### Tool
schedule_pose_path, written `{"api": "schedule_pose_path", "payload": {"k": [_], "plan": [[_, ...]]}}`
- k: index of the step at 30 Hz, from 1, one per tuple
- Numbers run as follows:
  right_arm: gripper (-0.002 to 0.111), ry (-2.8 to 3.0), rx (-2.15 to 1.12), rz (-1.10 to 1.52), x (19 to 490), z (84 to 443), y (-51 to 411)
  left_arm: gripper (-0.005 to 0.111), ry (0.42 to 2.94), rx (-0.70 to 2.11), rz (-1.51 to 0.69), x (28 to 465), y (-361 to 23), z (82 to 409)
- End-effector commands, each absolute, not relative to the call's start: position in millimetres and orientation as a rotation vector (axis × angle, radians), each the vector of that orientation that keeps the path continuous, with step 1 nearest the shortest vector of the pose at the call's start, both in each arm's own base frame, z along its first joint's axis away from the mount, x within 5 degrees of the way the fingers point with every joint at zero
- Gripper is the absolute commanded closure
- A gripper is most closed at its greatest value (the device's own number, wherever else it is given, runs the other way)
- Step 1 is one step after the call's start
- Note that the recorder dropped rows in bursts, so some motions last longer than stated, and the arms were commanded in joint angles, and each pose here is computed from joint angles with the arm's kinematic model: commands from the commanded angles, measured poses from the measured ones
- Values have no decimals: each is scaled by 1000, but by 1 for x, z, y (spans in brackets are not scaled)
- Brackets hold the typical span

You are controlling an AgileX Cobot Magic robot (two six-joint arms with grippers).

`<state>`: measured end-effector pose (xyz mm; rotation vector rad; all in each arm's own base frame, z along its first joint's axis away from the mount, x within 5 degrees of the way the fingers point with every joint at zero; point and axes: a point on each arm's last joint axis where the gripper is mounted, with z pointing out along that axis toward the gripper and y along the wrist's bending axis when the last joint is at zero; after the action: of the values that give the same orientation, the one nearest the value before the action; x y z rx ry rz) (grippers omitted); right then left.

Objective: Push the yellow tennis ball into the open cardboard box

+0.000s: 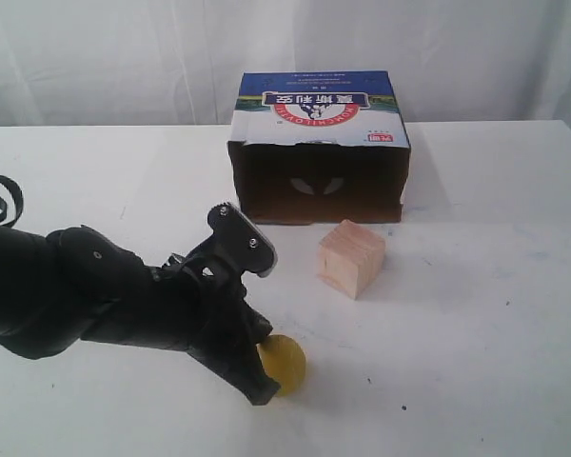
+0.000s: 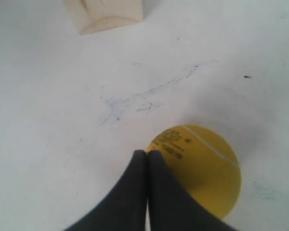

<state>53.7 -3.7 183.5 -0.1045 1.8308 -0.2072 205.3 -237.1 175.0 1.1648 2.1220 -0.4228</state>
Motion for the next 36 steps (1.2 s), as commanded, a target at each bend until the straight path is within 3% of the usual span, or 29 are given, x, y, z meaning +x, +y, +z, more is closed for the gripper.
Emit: {"api": "schedule_pose_path", "payload": {"k": [1, 17, 22, 26, 36], "plan": [[108, 1827, -90, -204, 53, 182, -4, 107, 2138, 1168, -391, 205, -235, 168], [108, 1827, -90, -204, 53, 182, -4, 107, 1951, 1045, -218, 241, -244, 206], [108, 1827, -90, -204, 53, 182, -4, 107, 2074, 1071, -348, 226, -242, 187], [108, 1827, -90, -204, 53, 182, -4, 107, 2128, 965, -195, 225, -222, 166], [108, 1827, -88, -201, 53, 182, -4, 107, 2052, 1008, -107, 235, -226, 134]]}}
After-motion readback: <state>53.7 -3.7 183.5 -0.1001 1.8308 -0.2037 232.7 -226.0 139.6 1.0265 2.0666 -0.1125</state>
